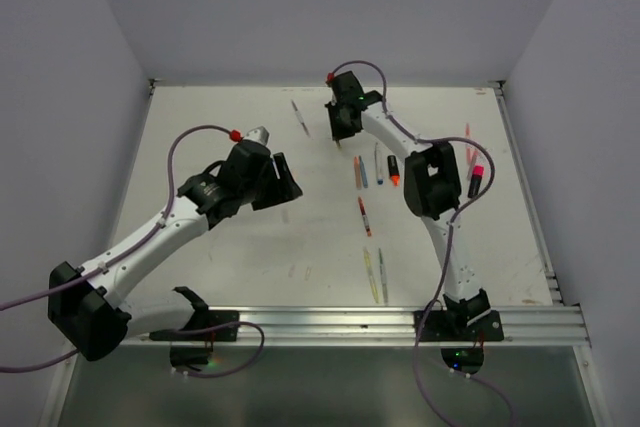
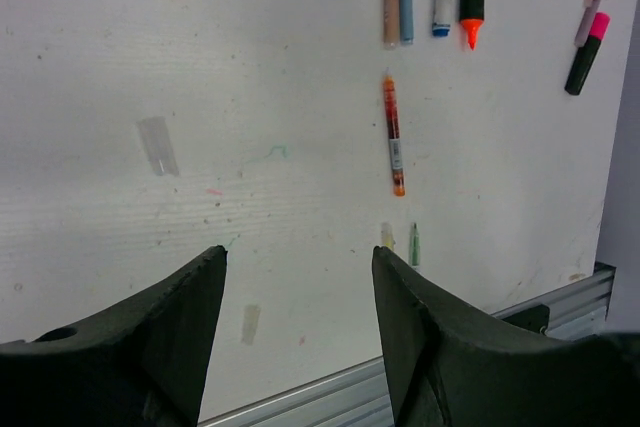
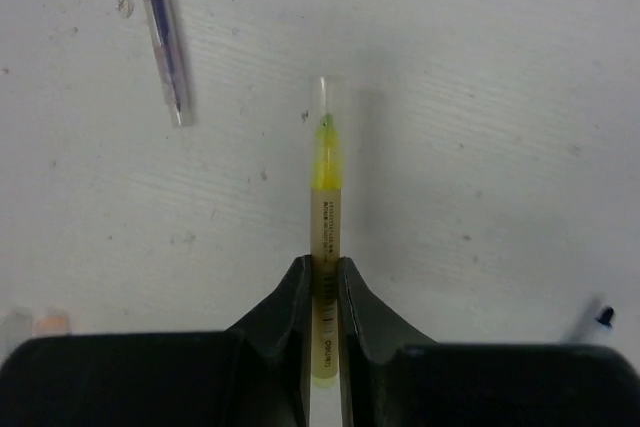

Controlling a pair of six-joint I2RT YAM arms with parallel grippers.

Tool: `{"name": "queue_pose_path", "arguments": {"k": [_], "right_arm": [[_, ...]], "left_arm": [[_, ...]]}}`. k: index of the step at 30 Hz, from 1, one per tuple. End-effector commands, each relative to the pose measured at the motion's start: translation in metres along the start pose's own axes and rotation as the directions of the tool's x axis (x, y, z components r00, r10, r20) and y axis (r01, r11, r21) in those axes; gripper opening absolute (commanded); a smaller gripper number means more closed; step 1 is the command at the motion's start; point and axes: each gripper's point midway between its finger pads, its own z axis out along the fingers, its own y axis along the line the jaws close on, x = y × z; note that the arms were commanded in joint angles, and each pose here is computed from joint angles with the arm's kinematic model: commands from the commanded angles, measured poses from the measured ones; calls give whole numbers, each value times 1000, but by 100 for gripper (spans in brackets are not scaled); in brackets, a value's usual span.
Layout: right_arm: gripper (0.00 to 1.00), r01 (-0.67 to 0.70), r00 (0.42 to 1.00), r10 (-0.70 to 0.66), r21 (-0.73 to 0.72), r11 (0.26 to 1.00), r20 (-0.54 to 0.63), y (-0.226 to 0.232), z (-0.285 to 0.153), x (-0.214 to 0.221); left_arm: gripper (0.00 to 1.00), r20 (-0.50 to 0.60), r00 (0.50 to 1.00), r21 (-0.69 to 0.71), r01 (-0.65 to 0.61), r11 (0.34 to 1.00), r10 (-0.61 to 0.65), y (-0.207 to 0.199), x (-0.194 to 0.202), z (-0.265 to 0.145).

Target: Open the pen caps

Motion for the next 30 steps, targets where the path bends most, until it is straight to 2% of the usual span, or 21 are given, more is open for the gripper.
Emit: {"name": "queue_pose_path", "arguments": {"k": [1, 2, 3, 4, 10, 16, 20, 30], "right_arm": [[0, -42, 988, 54, -85, 995, 143, 8, -110, -44], [0, -47, 990, 62, -116, 992, 127, 12, -120, -35], [0, -40, 978, 76, -187, 982, 195, 21, -162, -46], [0, -63, 989, 88, -189, 980, 123, 17, -156, -11], [0, -52, 996, 77, -393, 918, 49, 35, -232, 71], [0, -53, 998, 56, -524, 850, -10, 48, -271, 121], [0, -77, 997, 81, -572, 817, -19, 54, -280, 131], [0, -99, 993, 121, -625, 775, -8, 66, -286, 120]], "left_arm": [[63, 47, 998, 53, -39, 998, 37, -24, -25, -4], [63, 61, 998, 75, -39, 996, 35, -32, -33, -6], [63, 59, 998, 77, -40, 996, 36, -35, -35, -3], [63, 63, 998, 84, -36, 996, 31, -37, -39, -3], [63, 39, 998, 213, 31, 977, -40, -62, -63, 6], [62, -4, 999, 401, 51, 915, -54, -97, -73, 14], [62, -45, 998, 457, 50, 888, -32, -111, -66, 16], [63, -134, 991, 436, 53, 898, 7, -122, -36, 30]]}}
